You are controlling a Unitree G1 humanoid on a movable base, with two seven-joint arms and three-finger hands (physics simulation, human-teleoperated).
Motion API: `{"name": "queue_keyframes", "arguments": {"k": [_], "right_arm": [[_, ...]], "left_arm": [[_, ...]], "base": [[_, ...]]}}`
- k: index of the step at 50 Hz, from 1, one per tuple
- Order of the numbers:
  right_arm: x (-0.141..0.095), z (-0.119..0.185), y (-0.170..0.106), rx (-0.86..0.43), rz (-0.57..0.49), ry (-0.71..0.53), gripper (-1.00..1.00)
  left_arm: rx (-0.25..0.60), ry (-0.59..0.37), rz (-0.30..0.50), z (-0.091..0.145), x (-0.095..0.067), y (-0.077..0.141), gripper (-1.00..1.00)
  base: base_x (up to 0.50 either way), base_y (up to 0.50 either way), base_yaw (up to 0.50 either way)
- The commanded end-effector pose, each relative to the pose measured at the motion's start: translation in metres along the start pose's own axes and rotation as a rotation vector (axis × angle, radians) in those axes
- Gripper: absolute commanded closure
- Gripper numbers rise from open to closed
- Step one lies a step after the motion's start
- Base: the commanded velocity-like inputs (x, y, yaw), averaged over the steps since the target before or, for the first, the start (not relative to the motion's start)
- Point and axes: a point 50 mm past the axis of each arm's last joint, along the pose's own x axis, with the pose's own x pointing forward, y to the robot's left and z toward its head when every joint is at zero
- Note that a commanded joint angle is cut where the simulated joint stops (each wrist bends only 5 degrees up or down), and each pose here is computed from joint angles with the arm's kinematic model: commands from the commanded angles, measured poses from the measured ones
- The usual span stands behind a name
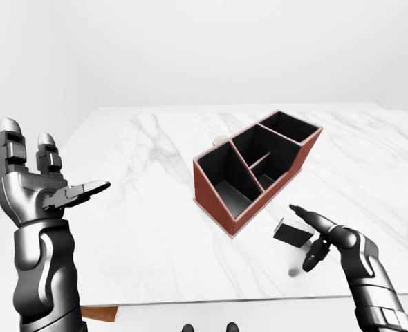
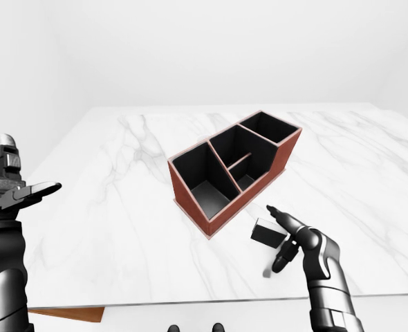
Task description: Pick up the book and place it in the left compartment of the caddy.
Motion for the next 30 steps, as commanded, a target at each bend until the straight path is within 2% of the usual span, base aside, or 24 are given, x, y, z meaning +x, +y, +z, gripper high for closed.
{"name": "queue_keyframes", "arguments": {"k": [1, 10, 12, 13, 14, 15, 20, 30], "right_arm": [[0.006, -0.003, 0.003, 0.021, 0.031, 0.012, -1.00], [0.018, -0.008, 0.015, 0.078, 0.055, 0.032, -1.00], [0.022, -0.010, 0.017, 0.097, 0.059, 0.040, -1.00], [0.023, -0.010, 0.018, 0.103, 0.060, 0.043, -0.88], [0.023, -0.010, 0.018, 0.099, 0.058, 0.039, -0.26], [0.021, -0.008, 0.018, 0.092, 0.061, 0.029, 0.98], [0.016, -0.004, 0.013, 0.070, 0.052, 0.010, 1.00], [0.012, -0.003, 0.011, 0.053, 0.039, 0.001, 1.00]], "left_arm": [[0.002, 0.008, -0.001, -0.002, 0.000, 0.000, -1.00], [0.003, 0.014, 0.002, -0.003, 0.000, 0.001, -1.00], [-0.002, -0.013, 0.002, 0.003, 0.000, 0.000, -1.00], [-0.001, -0.010, 0.003, 0.003, 0.000, 0.000, -1.00], [-0.001, -0.008, 0.002, 0.002, 0.000, 0.000, -1.00], [-0.001, -0.008, 0.002, 0.002, 0.000, 0.000, -1.00], [-0.006, -0.034, 0.001, 0.009, -0.001, -0.002, -1.00], [-0.002, -0.016, -0.001, 0.004, -0.001, -0.001, -1.00]], "base": [[0.00, 0.00, 0.00], [0.00, 0.00, 0.00], [0.00, 0.00, 0.00], [0.00, 0.00, 0.00], [0.00, 0.00, 0.00], [0.00, 0.00, 0.00], [0.00, 0.00, 0.00], [0.00, 0.00, 0.00]]}}
